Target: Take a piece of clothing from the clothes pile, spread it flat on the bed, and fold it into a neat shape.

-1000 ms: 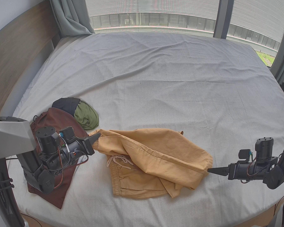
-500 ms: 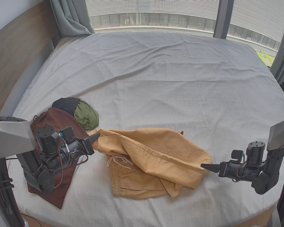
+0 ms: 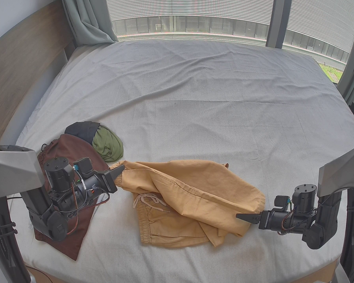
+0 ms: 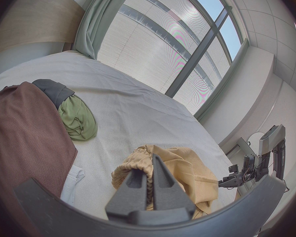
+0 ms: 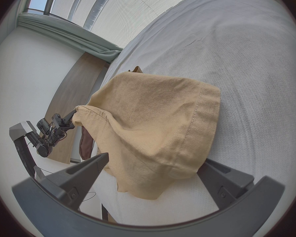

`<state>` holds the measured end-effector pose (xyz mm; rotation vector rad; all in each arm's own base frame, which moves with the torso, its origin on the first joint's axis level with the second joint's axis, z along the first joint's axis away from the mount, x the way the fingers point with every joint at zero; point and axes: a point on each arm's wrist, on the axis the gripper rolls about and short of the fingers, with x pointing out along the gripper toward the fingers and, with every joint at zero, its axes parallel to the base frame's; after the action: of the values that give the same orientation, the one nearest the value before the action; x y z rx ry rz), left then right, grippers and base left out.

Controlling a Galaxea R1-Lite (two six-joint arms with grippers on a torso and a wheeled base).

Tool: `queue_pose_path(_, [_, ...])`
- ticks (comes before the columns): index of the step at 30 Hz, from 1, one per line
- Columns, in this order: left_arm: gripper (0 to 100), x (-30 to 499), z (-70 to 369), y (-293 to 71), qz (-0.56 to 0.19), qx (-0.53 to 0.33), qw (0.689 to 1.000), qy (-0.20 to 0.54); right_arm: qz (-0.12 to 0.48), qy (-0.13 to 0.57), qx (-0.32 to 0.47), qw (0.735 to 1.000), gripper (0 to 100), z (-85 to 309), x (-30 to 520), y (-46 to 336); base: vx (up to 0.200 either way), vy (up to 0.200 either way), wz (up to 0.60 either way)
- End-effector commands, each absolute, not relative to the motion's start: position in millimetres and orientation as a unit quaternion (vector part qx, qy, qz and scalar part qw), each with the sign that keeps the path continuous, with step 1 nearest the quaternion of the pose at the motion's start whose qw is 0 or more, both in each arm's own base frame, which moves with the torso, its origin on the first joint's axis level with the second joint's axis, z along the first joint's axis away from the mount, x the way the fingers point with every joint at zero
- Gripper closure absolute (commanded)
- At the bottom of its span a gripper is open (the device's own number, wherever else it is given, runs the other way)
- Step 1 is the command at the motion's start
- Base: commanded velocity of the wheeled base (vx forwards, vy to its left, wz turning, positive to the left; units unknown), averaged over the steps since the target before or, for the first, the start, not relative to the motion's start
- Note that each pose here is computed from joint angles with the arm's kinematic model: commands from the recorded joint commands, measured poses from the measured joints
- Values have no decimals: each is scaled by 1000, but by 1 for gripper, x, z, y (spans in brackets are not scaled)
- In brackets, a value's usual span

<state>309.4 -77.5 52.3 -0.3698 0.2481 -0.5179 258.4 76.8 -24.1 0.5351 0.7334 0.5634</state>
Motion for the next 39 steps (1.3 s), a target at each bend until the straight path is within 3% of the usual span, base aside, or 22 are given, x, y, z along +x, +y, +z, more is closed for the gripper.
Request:
queue_pose_path(1, [100,309,52,-77,-254,-182,942,121,273,346,253,861,0,-21,257,78,0,0,0])
queue_pose_path(14, [100,314,53,-77,-254,-182,943,115,324,325,219,861,0,8,232,90,0,0,0])
queue_pose_path(25, [100,317,50,-77,-251,-182,944,115,361,250,218,872,0,51,226,89,0,0,0])
queue_pose_path(39, [100,318,51,-77,-251,-182,944,113,390,295,217,845,0,27,231,105,0,0,0])
